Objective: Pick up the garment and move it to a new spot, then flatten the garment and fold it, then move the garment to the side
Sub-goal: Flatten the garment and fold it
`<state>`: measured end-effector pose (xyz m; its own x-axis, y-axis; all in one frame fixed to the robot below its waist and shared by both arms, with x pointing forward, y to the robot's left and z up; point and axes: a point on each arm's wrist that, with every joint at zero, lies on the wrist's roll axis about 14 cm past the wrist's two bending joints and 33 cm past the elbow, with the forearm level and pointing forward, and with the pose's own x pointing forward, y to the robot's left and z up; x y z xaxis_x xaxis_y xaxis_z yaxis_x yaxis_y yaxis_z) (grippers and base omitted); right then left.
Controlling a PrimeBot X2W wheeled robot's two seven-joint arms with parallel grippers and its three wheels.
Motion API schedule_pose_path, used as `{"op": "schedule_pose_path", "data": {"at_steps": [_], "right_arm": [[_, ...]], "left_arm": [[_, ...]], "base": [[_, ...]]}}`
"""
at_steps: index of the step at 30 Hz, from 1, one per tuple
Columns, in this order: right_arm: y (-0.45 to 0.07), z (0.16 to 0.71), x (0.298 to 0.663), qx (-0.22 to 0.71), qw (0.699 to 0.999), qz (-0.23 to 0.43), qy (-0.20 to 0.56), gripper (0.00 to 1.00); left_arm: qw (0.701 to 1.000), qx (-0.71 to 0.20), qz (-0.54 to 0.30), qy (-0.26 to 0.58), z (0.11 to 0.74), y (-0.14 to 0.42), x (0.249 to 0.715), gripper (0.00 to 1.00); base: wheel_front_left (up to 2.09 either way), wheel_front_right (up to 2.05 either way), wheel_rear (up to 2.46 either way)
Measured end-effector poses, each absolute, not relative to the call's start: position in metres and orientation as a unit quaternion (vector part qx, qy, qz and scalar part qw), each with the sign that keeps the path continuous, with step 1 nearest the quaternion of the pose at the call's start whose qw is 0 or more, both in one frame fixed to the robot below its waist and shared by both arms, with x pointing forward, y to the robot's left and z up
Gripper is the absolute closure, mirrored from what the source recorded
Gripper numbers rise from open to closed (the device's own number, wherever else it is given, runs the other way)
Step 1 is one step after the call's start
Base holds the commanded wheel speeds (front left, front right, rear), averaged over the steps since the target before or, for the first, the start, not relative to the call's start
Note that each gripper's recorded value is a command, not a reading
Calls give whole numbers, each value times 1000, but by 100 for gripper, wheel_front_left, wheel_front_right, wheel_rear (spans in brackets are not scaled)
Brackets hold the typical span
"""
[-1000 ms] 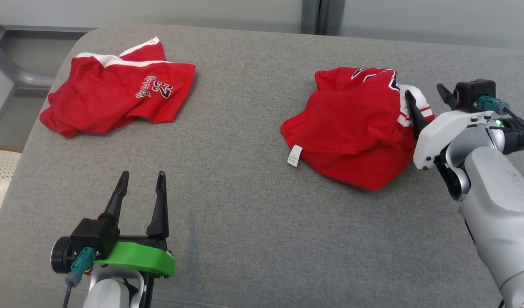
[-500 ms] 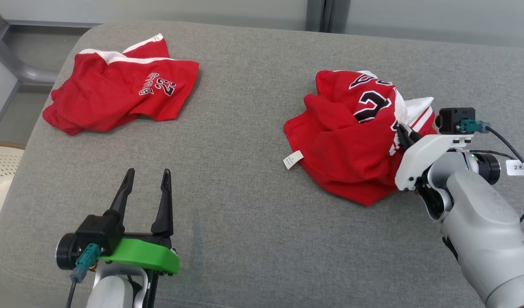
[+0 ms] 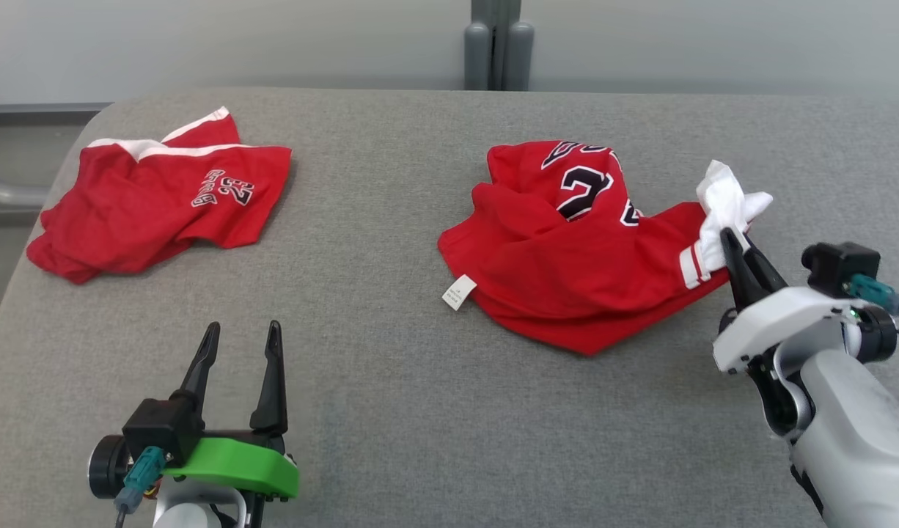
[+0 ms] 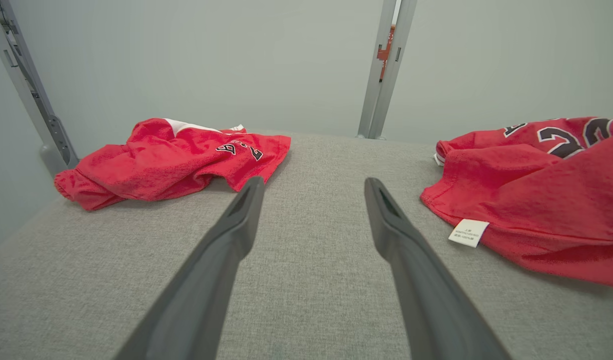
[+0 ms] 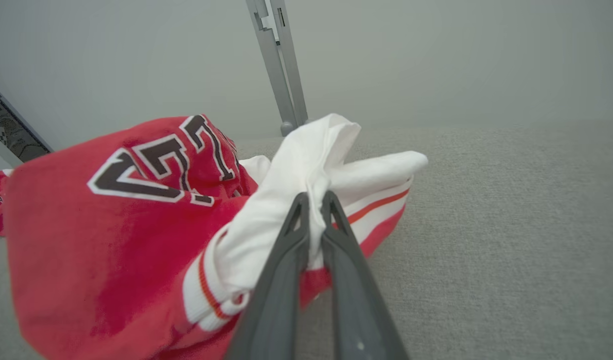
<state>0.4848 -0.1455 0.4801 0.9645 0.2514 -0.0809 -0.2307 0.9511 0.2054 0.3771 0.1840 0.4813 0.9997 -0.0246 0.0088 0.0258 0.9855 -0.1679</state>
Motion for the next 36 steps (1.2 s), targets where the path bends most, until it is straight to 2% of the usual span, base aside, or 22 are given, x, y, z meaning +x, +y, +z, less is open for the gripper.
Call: {"op": "schedule_pose_path", "data": {"at_steps": [8,13,14,15,16,28,36], "right_arm": [[-193,477,423,148,988,48,20,100],[-207,454,380,179,983,-3,39,100],[-208,447,372,182,982,-10,47,65],[-208,444,367,186,981,-16,51,6],[-208,444,365,186,981,-18,51,0],[-216,510,378,140,988,-20,-58,0],[-200,510,376,127,990,-3,-57,0]], "left_arm": [[995,-89,-51,-3,482,158,387,0],[994,-90,-64,-2,481,148,392,0],[994,-90,-67,-1,481,146,392,0],[993,-91,-69,0,481,145,393,0],[993,-91,-71,0,480,143,394,0],[994,-88,-68,0,481,146,393,0],[994,-88,-60,-2,481,152,390,0]], "base": [[0,0,0],[0,0,0],[0,0,0],[0,0,0],[0,0,0],[0,0,0],[0,0,0]]}}
